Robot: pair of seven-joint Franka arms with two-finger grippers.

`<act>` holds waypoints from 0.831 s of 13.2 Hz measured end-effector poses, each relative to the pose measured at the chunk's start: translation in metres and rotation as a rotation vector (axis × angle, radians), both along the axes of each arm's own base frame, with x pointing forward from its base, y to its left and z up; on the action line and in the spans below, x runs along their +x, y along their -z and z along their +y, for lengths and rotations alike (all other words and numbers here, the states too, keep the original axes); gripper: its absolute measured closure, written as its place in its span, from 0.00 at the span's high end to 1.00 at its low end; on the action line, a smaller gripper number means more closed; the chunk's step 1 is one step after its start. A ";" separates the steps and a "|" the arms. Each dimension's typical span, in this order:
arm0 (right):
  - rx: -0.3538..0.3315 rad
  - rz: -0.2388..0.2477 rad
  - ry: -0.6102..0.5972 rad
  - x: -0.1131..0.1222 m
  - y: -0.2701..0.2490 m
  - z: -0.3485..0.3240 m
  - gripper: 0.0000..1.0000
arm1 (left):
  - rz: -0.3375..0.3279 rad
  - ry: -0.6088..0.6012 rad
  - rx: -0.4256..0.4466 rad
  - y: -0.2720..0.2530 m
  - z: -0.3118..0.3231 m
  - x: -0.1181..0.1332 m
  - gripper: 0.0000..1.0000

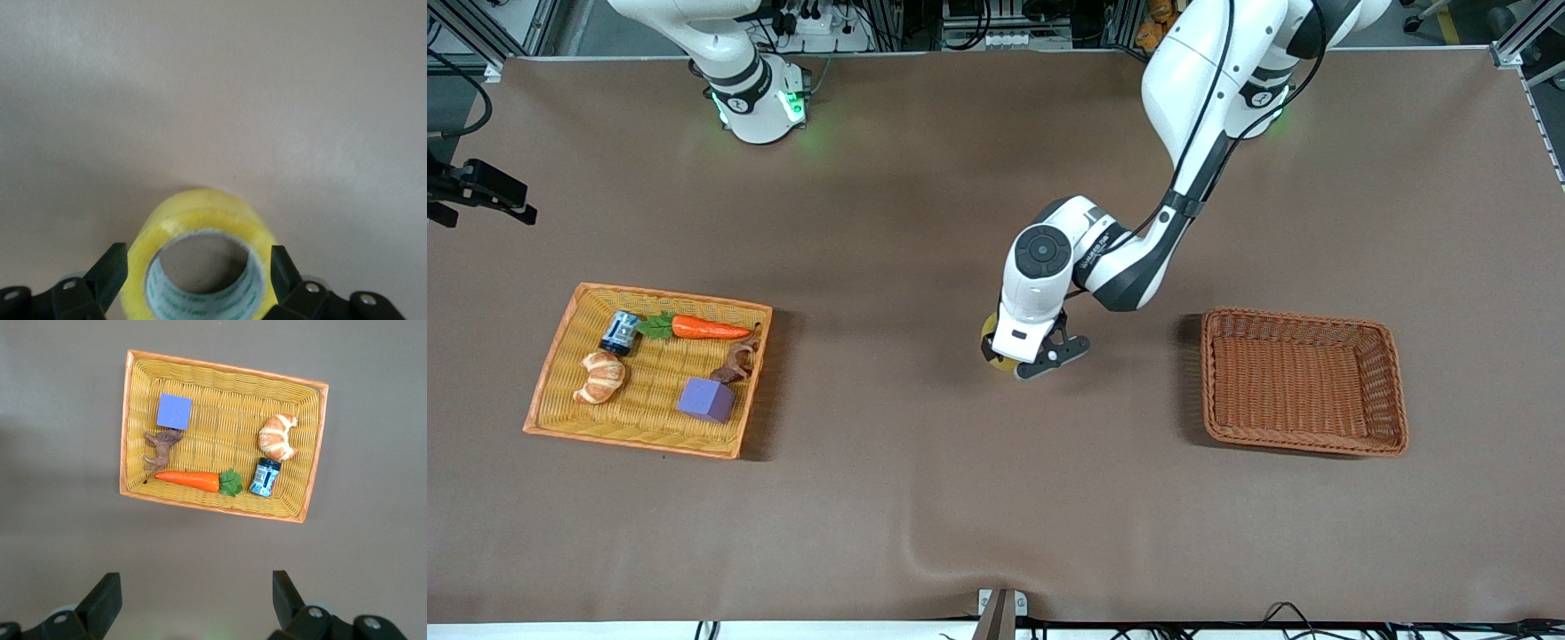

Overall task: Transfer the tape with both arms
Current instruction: 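Close the left gripper on the tape roll and lift it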

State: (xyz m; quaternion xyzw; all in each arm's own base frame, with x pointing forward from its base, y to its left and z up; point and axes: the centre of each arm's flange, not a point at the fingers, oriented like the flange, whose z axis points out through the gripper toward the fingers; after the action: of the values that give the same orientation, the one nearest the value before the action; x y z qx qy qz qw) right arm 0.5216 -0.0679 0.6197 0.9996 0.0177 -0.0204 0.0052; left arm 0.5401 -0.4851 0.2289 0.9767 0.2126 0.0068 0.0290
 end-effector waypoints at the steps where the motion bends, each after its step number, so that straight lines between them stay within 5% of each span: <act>1: 0.000 -0.001 0.000 0.000 -0.001 0.000 1.00 | 0.018 0.021 0.018 0.002 -0.002 -0.006 0.94; 8: 0.001 -0.006 0.017 -0.001 -0.002 -0.009 1.00 | 0.075 0.081 0.072 0.020 -0.008 -0.029 0.87; 11: 0.025 -0.022 0.027 0.000 -0.007 -0.011 1.00 | 0.084 0.084 0.079 0.028 -0.008 -0.032 0.58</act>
State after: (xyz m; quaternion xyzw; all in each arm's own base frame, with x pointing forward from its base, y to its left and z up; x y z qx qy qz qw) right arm 0.5212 -0.0793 0.6263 0.9999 0.0041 -0.0093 -0.0074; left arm 0.5085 -0.4926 0.2013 0.9845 0.1723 -0.0270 -0.0185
